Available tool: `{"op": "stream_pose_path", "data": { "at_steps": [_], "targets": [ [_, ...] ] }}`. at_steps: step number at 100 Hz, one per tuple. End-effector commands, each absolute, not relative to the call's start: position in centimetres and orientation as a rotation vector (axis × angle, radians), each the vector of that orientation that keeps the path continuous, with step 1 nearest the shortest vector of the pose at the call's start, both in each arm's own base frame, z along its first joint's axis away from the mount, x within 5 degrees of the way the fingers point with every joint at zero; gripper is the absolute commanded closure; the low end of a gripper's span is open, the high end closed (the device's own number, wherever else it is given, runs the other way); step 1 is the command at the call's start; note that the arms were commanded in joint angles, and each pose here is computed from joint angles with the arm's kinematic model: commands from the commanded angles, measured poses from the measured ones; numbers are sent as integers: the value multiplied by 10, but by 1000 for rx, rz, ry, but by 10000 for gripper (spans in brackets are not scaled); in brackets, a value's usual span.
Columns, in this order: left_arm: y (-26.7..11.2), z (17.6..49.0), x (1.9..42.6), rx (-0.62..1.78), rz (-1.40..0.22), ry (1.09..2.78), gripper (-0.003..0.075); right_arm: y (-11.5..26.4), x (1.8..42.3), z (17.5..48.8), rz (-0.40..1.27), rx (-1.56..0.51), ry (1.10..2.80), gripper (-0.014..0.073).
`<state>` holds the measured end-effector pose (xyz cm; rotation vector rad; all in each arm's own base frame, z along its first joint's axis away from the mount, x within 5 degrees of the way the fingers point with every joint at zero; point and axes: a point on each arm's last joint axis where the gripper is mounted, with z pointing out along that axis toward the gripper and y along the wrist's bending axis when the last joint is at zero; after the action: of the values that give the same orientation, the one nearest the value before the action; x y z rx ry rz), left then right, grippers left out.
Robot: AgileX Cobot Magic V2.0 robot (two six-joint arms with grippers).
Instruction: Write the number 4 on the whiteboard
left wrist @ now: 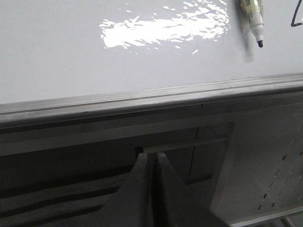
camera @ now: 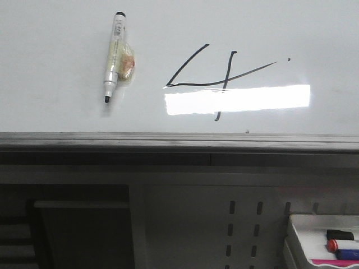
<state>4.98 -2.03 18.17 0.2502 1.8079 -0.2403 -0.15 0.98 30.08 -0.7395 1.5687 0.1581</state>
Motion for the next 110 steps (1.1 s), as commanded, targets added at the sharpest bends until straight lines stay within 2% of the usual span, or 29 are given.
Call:
{"op": "stream_pose_path", "data": {
  "at_steps": [1, 41, 49, 53, 62, 73, 81, 105, 110],
  "targets": [
    [-20, 175, 50, 213, -258, 1790, 741, 8, -2, 313, 149, -694, 1493, 634],
    [-20, 175, 50, 213, -258, 1790, 741, 8, -2, 312, 149, -695, 1498, 634],
    [-20, 175, 50, 213, -258, 1790, 741, 4, 2, 309, 53, -698, 1505, 634],
    [-20, 175, 50, 213, -258, 1790, 741, 1, 6, 308, 10, -654, 1501, 634],
    [-20, 175, 50, 213, -258, 1790, 741, -2, 16, 304, 30, -447, 1502, 634],
    [-20, 175, 50, 213, -258, 1790, 741, -5, 28, 285, 33, -247, 1551, 634],
    [-20, 175, 50, 213, -258, 1790, 741, -3, 38, 259, 57, -141, 1620, 634],
    [-20, 175, 50, 213, -258, 1790, 741, 6, 56, 204, 66, -89, 1505, 634],
    [-20, 175, 50, 213, -258, 1790, 741, 3, 56, 198, 52, -60, 1550, 634]
  ]
}}
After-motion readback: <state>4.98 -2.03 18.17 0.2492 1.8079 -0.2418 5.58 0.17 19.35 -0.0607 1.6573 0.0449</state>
